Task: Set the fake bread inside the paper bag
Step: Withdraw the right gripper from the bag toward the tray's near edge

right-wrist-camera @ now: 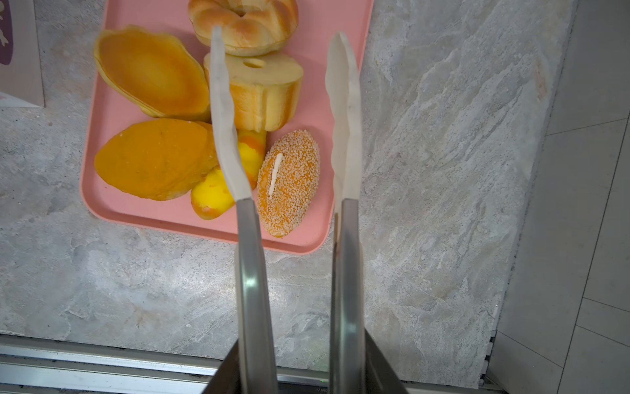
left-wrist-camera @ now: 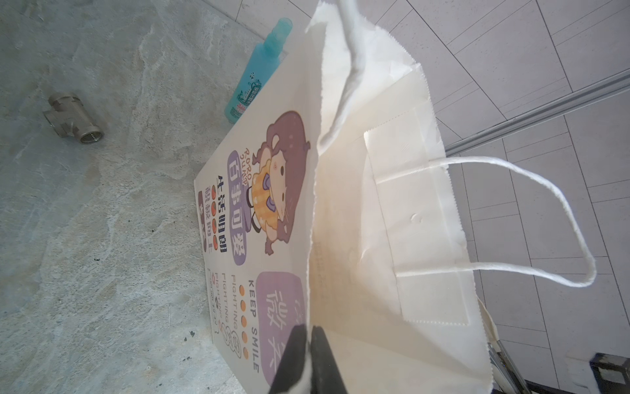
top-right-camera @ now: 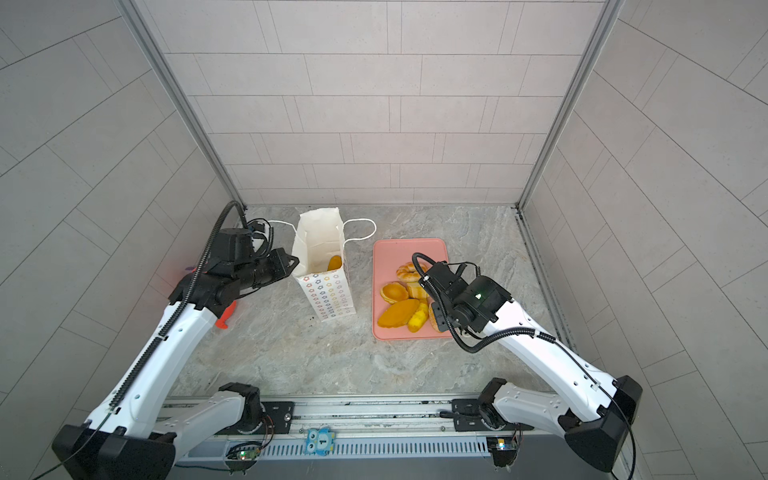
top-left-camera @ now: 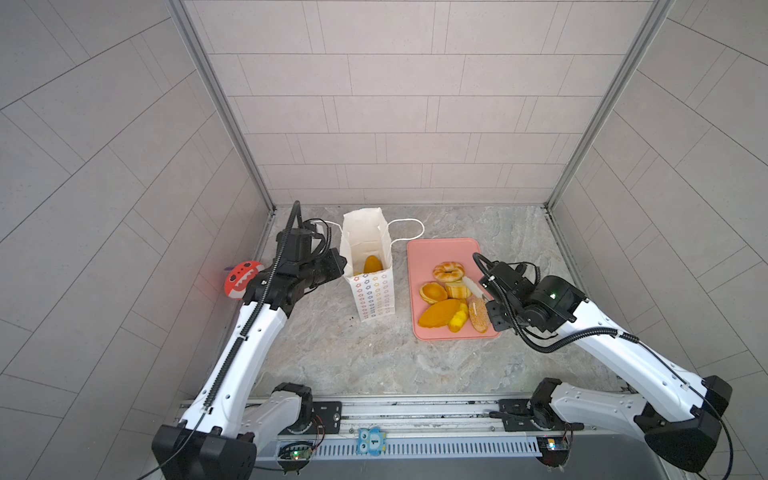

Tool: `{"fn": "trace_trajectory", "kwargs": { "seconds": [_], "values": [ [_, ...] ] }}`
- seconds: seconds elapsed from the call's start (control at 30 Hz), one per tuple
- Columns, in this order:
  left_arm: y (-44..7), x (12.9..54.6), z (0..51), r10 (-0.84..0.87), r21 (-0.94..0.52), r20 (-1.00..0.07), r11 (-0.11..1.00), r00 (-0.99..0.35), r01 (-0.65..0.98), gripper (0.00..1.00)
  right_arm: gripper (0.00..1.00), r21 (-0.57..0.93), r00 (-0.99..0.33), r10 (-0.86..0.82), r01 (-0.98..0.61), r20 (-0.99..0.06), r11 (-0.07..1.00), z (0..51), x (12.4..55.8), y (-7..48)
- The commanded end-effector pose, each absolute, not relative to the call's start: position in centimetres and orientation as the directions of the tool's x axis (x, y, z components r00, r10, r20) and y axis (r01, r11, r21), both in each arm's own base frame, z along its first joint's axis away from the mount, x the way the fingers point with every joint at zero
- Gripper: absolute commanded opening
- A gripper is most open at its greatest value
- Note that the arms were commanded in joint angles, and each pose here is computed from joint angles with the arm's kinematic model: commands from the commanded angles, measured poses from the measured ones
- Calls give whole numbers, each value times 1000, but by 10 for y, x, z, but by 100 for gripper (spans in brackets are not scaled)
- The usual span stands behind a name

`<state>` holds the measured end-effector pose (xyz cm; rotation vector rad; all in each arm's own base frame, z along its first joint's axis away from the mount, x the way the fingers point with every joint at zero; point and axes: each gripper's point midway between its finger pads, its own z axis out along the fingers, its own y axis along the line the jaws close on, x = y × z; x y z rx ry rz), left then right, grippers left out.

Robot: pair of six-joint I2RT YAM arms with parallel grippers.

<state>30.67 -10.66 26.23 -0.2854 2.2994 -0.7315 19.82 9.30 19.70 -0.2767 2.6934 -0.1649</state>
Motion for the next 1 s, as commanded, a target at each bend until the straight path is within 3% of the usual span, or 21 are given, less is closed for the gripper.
{"fn": "trace_trajectory", "kwargs": {
  "seconds": [0.0,0.97],
  "values": [
    [-108,306,263,-395,-588,-562,809,-727,16,10,44,-168,-902,-190,-133,-389,977,195,189,82],
    [-111,310,257,-392,-594,-553,804,-735,18,10,45,-130,-968,-121,-93,-220,987,146,150,74]
  ]
}}
